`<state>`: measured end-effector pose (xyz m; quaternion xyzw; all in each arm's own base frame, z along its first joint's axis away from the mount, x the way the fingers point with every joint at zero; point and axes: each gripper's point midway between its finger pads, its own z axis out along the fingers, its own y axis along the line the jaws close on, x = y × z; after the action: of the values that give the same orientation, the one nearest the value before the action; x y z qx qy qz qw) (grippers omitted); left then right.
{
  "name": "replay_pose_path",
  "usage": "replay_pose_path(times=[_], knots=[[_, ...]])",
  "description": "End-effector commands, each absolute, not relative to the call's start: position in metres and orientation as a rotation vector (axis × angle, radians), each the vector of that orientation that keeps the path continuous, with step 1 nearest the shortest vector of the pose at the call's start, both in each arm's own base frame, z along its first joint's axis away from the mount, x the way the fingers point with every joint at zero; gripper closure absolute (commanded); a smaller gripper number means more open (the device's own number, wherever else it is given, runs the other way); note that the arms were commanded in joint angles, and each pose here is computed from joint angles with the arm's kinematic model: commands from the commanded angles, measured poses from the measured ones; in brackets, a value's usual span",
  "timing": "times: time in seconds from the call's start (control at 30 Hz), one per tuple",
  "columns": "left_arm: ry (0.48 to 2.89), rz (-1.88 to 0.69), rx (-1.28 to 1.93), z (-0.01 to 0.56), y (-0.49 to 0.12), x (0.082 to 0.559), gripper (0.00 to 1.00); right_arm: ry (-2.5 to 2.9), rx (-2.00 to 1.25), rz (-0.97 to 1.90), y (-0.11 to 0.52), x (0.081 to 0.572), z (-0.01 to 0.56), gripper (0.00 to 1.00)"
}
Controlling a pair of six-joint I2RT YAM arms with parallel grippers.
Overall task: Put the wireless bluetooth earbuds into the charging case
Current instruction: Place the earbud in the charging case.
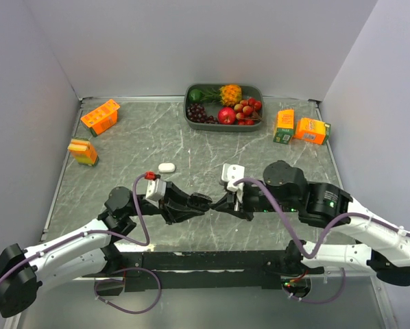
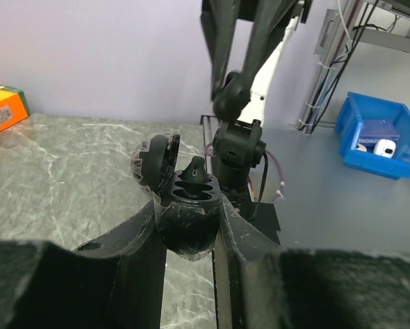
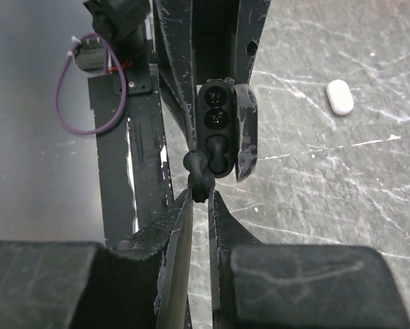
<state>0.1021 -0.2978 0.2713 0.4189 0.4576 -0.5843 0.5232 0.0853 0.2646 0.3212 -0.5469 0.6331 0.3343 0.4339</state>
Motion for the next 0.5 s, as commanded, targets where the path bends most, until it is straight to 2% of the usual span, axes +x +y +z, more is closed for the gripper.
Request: replay_pose_path(times=[0.0, 0.47], knots=[[0.954, -1.411, 1.063, 0.298, -0.296, 0.088, 0.99, 1.54, -1.351, 0.827, 0.268, 0.086, 0.342, 1.0], [0.99, -1.404, 1.133, 0.288, -0.298, 0.084, 0.99, 1.56, -1.427, 0.808, 0.284, 0.078, 0.339, 1.0]])
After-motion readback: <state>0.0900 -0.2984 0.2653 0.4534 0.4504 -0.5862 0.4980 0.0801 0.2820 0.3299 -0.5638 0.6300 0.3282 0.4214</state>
